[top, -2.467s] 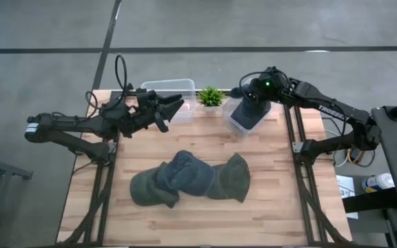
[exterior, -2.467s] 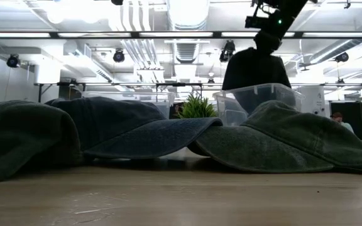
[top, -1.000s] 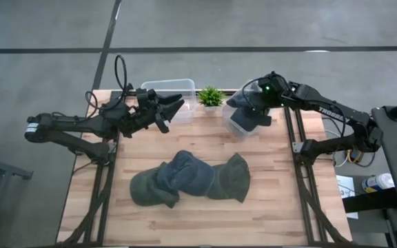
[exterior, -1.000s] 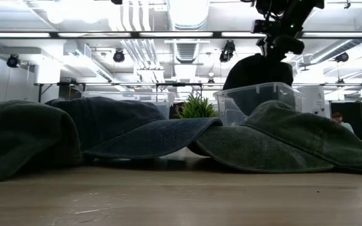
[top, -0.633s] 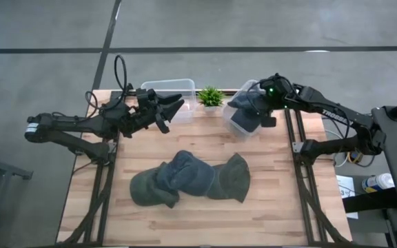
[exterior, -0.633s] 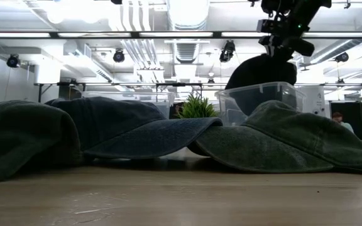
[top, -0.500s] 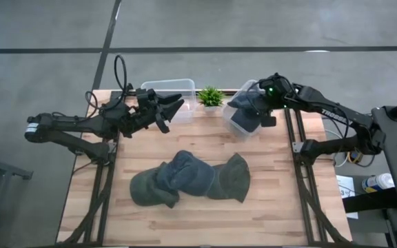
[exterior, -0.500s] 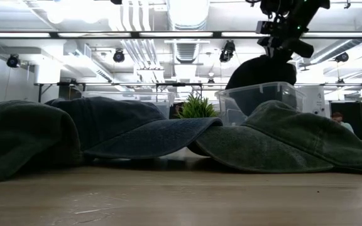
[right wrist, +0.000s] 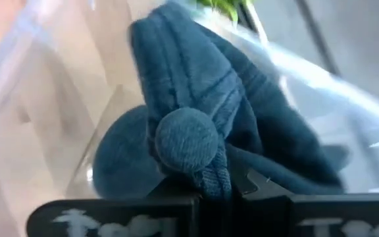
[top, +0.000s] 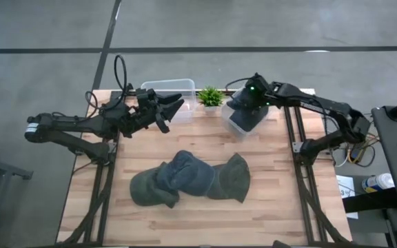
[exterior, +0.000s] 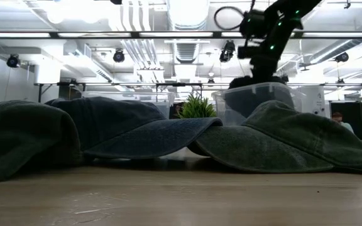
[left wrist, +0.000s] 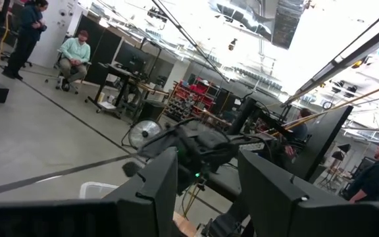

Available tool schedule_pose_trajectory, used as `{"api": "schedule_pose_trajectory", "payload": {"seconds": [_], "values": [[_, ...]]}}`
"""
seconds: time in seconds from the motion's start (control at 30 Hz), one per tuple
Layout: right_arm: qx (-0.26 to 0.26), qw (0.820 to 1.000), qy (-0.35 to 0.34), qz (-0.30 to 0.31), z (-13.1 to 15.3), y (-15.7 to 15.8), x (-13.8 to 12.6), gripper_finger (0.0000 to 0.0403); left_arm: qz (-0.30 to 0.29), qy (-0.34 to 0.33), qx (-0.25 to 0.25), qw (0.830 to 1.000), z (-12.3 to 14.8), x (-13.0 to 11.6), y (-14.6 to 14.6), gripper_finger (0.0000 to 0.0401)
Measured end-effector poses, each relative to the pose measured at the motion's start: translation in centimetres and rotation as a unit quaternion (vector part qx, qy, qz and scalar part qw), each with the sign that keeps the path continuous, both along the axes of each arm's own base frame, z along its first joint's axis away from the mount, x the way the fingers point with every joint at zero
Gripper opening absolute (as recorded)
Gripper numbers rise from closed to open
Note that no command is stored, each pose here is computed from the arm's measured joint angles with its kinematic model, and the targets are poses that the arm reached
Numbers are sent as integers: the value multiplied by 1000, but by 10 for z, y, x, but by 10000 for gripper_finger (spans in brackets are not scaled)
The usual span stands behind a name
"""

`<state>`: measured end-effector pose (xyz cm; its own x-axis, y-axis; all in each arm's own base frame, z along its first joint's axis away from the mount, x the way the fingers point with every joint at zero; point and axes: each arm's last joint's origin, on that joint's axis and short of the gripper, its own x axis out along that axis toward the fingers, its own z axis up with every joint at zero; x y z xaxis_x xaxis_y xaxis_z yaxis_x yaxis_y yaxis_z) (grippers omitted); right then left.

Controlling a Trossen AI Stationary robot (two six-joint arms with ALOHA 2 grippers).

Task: Pick and place caps into container
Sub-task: Put the top blue cap into the right transparent container

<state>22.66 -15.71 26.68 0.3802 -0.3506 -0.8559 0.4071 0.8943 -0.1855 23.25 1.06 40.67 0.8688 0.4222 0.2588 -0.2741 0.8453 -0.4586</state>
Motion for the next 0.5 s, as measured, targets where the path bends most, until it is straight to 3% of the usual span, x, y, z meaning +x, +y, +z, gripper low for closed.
{"api": "schedule_pose_trajectory", "payload": {"seconds": [0.17, 0.5], "values": [[66, 997, 11, -33, -21, -6, 11, 8, 0, 0, 0, 1000, 0, 0, 0, 153], [113, 990, 38, -78, -53, -15, 25, 12, 0, 0, 0, 1000, 0, 0, 0, 153]]}}
